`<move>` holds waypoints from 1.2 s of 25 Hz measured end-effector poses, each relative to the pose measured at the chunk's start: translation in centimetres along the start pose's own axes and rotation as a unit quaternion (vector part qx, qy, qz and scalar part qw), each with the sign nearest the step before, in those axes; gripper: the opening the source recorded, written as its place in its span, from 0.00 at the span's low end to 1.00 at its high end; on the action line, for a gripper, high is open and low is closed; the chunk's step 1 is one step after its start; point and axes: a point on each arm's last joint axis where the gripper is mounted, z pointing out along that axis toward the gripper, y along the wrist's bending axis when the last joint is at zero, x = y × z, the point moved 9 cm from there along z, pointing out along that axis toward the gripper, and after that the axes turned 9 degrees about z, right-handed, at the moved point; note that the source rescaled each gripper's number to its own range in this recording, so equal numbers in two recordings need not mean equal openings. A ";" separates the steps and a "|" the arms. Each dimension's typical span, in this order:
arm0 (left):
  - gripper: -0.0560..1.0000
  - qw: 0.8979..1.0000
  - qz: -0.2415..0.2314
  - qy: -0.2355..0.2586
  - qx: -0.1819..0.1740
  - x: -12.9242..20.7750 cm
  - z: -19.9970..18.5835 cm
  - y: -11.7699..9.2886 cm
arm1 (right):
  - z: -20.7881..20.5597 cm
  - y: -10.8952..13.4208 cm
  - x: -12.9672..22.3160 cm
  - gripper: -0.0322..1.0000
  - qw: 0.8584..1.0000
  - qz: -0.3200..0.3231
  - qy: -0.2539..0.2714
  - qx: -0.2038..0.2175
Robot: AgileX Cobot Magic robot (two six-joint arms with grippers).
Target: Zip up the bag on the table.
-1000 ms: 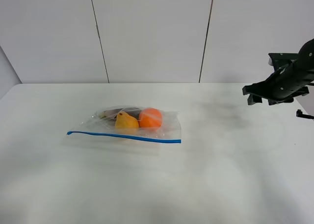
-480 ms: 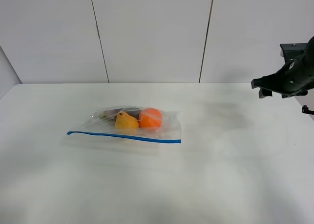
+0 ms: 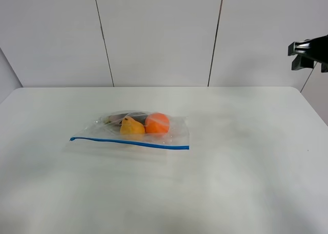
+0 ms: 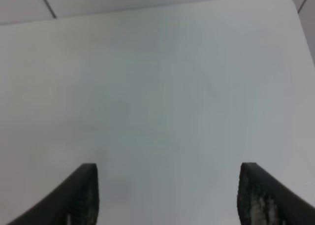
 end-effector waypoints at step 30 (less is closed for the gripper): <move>0.89 1.000 0.000 0.000 0.000 0.0 0.0 0.0 | -26.2 -1.0 14.1 1.00 0.979 0.048 -0.176 -0.094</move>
